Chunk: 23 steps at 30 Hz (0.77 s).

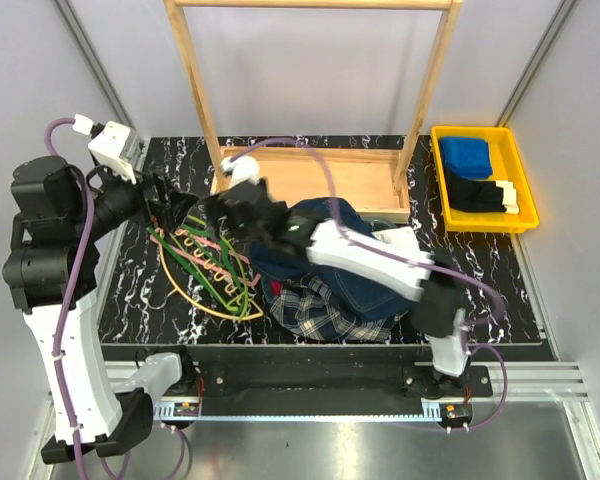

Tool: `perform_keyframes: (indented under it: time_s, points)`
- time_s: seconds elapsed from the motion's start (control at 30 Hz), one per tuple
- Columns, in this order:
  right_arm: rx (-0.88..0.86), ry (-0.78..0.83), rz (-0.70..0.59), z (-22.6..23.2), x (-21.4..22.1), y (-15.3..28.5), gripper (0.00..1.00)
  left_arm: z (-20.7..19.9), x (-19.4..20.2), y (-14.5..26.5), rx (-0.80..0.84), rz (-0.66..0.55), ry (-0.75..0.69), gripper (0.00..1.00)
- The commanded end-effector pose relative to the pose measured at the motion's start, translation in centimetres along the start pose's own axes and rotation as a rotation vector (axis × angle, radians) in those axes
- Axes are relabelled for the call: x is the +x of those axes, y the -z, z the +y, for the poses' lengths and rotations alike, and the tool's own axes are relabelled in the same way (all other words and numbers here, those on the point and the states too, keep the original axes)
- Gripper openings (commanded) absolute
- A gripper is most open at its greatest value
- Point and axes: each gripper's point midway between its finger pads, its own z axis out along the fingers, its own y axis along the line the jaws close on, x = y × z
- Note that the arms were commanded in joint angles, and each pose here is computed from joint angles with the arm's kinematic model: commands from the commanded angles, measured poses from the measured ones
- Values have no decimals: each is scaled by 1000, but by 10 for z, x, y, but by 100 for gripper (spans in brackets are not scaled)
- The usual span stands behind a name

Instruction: Remove the skirt from the hanger

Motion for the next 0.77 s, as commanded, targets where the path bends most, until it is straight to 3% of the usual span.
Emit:
perform_keyframes:
  time_s: [0.0, 0.13, 0.17, 0.3, 0.37, 0.73]
  points:
    - [33, -45, -248, -28, -133, 164, 100, 6, -3, -6, -5, -18, -6, 99]
    - [72, -95, -303, -62, -172, 270, 100, 10, -8, -4, -37, -32, -11, 99]
    - [117, -89, -272, -78, -165, 289, 100, 9, -8, -3, -37, -34, -11, 99]
    - [62, -166, -349, -104, -177, 376, 100, 8, -5, -5, -30, -25, 27, 99]
    - [36, -188, -348, -110, -170, 393, 100, 8, -2, -10, -16, -11, 52, 99]
    - [57, -180, -251, -103, -149, 367, 100, 20, 9, -17, -63, 3, 87, 99]
